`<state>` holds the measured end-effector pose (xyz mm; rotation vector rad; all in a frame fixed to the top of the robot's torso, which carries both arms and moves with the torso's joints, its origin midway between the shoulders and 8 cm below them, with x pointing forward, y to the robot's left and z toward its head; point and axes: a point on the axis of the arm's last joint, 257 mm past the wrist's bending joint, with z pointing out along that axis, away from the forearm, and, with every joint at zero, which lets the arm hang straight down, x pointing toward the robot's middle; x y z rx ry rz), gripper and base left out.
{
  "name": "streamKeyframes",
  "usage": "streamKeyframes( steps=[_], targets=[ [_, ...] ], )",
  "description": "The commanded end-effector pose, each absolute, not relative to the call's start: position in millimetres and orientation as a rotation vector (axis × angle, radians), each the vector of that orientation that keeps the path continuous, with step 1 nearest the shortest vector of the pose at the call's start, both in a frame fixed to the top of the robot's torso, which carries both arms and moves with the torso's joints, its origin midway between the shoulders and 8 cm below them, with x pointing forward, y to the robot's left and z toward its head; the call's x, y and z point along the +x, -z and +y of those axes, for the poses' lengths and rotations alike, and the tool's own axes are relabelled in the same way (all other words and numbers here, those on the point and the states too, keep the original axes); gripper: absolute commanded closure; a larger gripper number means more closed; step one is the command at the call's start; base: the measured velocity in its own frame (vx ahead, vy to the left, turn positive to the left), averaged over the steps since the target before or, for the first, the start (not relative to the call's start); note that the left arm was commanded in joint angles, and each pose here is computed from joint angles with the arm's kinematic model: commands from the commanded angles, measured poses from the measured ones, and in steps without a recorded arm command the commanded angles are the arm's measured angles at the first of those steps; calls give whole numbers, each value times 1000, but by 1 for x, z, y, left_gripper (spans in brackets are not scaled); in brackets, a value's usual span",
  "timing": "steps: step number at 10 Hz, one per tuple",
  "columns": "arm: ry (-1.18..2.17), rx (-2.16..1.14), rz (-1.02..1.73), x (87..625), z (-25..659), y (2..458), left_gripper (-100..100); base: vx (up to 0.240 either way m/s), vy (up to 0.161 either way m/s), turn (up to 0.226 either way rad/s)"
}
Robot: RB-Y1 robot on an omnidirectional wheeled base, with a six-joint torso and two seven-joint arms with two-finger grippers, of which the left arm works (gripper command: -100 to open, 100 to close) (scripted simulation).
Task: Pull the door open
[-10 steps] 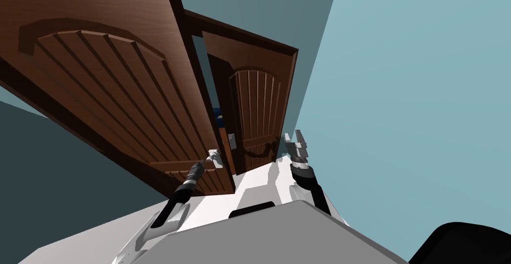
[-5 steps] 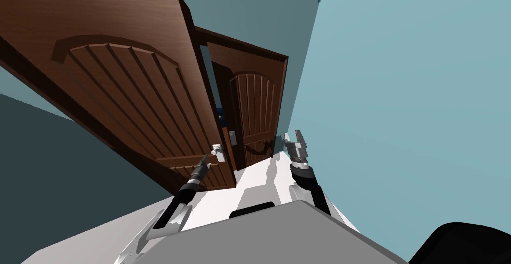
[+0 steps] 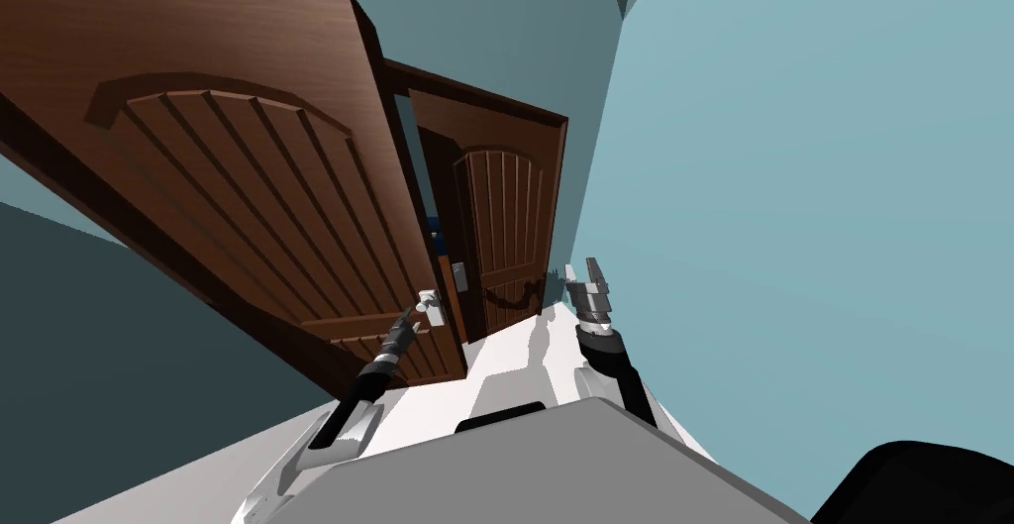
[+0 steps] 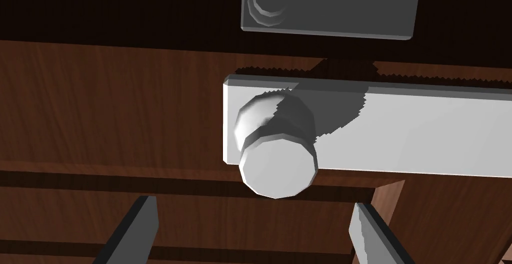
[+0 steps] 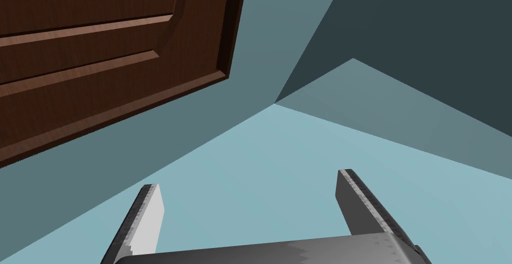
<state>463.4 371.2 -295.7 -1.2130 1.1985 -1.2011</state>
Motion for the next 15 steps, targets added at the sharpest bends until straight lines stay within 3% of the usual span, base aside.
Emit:
streamKeyframes(
  steps=[1, 3, 4, 9, 15],
  targets=[
    [1198, -1215, 1192, 467, 372, 296, -100, 189, -10, -48],
    [1198, -1215, 1191, 467, 372, 296, -100, 151, 2, -17],
    [1198, -1215, 1191, 467, 372, 296, 100, -8, -1, 5],
    [1198, -1215, 1191, 467, 372, 296, 100, -20, 0, 1],
    [1242, -1181, 1242, 445, 376, 296, 100, -177, 106, -173]
  ],
)
